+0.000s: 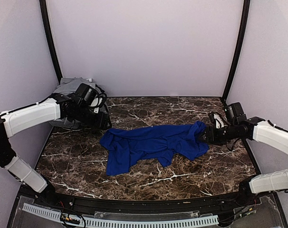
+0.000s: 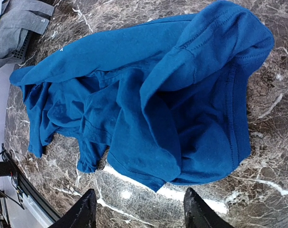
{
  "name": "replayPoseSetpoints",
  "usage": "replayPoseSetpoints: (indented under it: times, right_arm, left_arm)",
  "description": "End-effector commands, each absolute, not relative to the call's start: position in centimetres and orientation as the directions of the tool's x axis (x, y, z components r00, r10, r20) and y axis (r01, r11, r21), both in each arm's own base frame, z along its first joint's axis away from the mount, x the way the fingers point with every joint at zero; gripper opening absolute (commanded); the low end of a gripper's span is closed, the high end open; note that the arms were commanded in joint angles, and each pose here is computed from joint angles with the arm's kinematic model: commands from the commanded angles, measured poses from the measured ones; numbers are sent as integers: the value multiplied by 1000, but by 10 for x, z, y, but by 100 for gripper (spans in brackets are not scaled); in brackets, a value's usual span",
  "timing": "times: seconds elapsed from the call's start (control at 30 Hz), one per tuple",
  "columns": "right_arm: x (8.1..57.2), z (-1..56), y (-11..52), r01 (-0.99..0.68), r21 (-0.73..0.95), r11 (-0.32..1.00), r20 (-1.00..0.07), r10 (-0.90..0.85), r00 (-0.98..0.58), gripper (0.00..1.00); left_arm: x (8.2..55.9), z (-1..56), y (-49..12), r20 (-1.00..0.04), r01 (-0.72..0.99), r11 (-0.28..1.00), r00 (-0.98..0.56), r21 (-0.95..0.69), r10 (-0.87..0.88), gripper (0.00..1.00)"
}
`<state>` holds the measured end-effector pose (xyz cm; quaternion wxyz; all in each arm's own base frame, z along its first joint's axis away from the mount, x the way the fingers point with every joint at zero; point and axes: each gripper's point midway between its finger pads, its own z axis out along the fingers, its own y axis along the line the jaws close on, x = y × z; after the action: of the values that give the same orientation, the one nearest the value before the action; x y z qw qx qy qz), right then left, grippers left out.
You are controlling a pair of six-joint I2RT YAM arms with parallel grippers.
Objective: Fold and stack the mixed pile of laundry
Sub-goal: Flatten out the crumpled T-shirt at the center of the board.
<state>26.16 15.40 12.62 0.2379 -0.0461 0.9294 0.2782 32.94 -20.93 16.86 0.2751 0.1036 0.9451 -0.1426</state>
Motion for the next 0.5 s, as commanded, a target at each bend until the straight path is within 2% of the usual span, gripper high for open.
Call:
replayPoseSetpoints:
  times: [0.0, 0.1, 0.3, 0.47]
  right_arm:
    - [271, 119, 163, -203, 532, 822, -455, 75, -887, 56]
    - [273, 102, 167, -187, 538, 822, -422, 70, -904, 50]
    - [269, 85, 175, -179, 563, 807, -381, 61, -922, 32]
    - [254, 76, 171, -141, 573, 807, -357, 90, -930, 32]
  left_arm:
    - [321, 166, -210, -536, 269, 928, -839, -257, 95, 70]
    - [319, 165, -210, -532, 262, 928, -842, -267, 85, 70]
    - [318, 168, -212, -536, 265, 922, -841, -283, 78, 70]
    - [317, 164, -211, -527, 264, 923, -846, -280, 82, 70]
